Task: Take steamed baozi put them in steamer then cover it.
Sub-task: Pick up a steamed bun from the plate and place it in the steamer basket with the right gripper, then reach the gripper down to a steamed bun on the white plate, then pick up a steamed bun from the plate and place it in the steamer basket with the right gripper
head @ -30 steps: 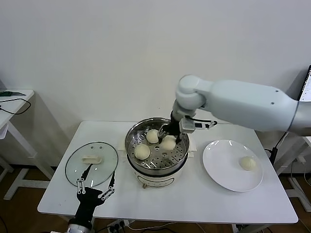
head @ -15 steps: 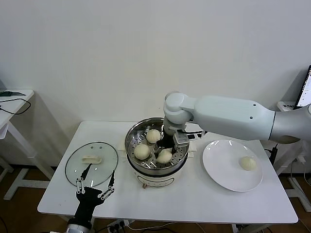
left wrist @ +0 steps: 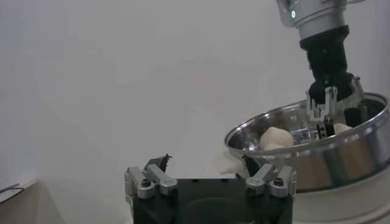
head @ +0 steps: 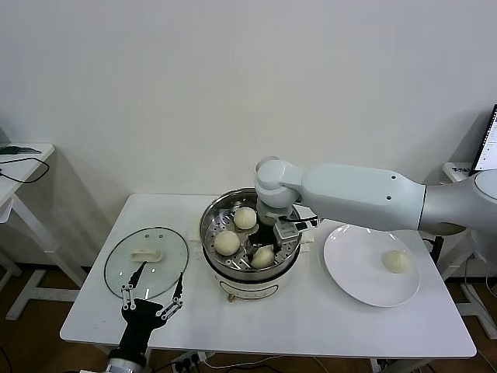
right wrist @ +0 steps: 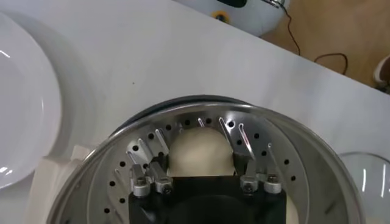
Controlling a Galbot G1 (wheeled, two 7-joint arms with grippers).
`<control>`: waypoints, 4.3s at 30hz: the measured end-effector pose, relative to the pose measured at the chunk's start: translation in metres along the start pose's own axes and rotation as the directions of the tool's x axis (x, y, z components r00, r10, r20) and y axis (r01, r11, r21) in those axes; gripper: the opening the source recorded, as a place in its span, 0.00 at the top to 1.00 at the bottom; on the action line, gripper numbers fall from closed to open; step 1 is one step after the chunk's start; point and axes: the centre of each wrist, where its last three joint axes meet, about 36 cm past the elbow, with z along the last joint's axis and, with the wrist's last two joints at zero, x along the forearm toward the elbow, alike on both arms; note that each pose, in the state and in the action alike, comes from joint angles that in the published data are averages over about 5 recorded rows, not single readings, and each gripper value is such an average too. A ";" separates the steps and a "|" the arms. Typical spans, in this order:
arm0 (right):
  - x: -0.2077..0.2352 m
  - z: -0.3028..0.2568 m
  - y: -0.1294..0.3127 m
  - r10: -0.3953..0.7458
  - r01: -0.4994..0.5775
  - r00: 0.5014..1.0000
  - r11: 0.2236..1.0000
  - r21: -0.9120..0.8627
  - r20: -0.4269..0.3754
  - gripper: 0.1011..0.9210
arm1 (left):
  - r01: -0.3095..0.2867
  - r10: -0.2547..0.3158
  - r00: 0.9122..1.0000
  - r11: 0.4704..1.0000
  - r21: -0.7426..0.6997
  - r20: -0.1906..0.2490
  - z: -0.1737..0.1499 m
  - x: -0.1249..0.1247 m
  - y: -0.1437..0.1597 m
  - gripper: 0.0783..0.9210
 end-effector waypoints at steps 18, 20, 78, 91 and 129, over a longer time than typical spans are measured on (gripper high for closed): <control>0.073 0.018 0.061 0.092 -0.120 0.985 0.973 -0.198 -0.145 0.12 | -0.012 0.012 1.000 1.000 0.000 -0.001 0.002 -0.001 -0.002 0.12; 0.086 0.018 0.083 0.108 -0.156 0.979 0.943 -0.293 -0.174 0.12 | -0.013 0.013 1.000 1.000 0.000 -0.001 0.002 -0.002 -0.002 0.12; -0.093 -0.102 0.447 -0.064 -0.051 0.997 -0.353 -0.934 -0.030 0.22 | -0.012 0.012 1.000 1.000 -0.003 -0.021 0.008 0.001 -0.003 0.12; -0.054 -0.086 0.439 -0.058 -0.045 0.998 -0.311 -0.949 -0.029 0.33 | -0.012 0.012 1.000 1.000 -0.003 -0.011 0.007 -0.002 -0.003 0.12; 0.069 0.075 0.088 0.085 -0.016 0.996 0.120 -0.993 -0.006 0.34 | -0.017 0.017 1.000 1.000 0.000 0.007 0.006 -0.006 -0.004 0.12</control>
